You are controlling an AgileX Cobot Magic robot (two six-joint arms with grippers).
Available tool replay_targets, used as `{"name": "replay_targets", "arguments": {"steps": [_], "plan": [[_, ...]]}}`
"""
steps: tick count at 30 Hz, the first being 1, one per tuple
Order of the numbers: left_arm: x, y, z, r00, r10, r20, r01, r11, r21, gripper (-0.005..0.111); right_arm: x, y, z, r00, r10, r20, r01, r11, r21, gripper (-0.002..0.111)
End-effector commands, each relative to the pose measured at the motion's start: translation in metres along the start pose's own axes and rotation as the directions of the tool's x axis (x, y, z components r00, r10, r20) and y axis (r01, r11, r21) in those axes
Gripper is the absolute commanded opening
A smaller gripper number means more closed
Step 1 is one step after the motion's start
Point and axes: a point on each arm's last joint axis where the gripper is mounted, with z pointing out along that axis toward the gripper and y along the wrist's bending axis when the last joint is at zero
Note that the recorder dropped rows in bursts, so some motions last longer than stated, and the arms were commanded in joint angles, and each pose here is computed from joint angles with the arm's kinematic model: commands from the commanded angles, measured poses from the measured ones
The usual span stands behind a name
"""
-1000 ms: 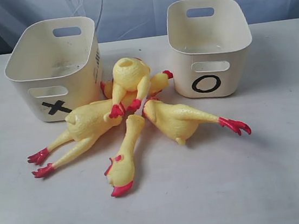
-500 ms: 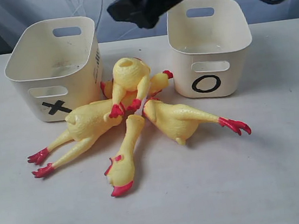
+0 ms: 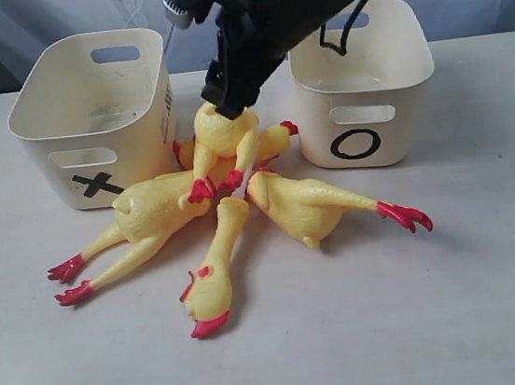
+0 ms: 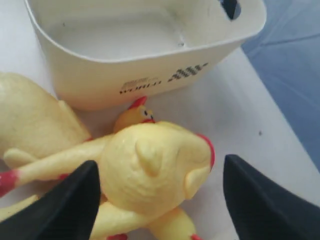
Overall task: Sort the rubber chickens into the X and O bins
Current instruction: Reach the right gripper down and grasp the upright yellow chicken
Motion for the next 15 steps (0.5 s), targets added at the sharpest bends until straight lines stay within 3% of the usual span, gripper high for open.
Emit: {"name": "replay_targets", "arguments": {"steps": [1,6,11,15], "plan": [[-0.003,0.0,-0.001,1.0,0.001,0.012,-0.001,1.0,0.003,0.0,0.01,0.001,0.016,0.996,0.025,-0.084,-0.028,0.999,-0.034,0.065],[-0.003,0.0,-0.001,1.0,0.001,0.012,-0.001,1.0,0.003,0.0,0.014,0.0,0.03,0.996,0.032,-0.08,-0.034,0.999,-0.016,0.066],[-0.003,0.0,-0.001,1.0,0.001,0.012,-0.001,1.0,0.003,0.0,0.012,-0.001,0.038,0.995,0.094,-0.028,-0.094,0.996,0.007,0.085],[-0.003,0.0,-0.001,1.0,0.001,0.012,-0.001,1.0,0.003,0.0,0.019,0.0,0.049,0.995,0.09,-0.051,-0.091,0.996,-0.004,0.086]]}}
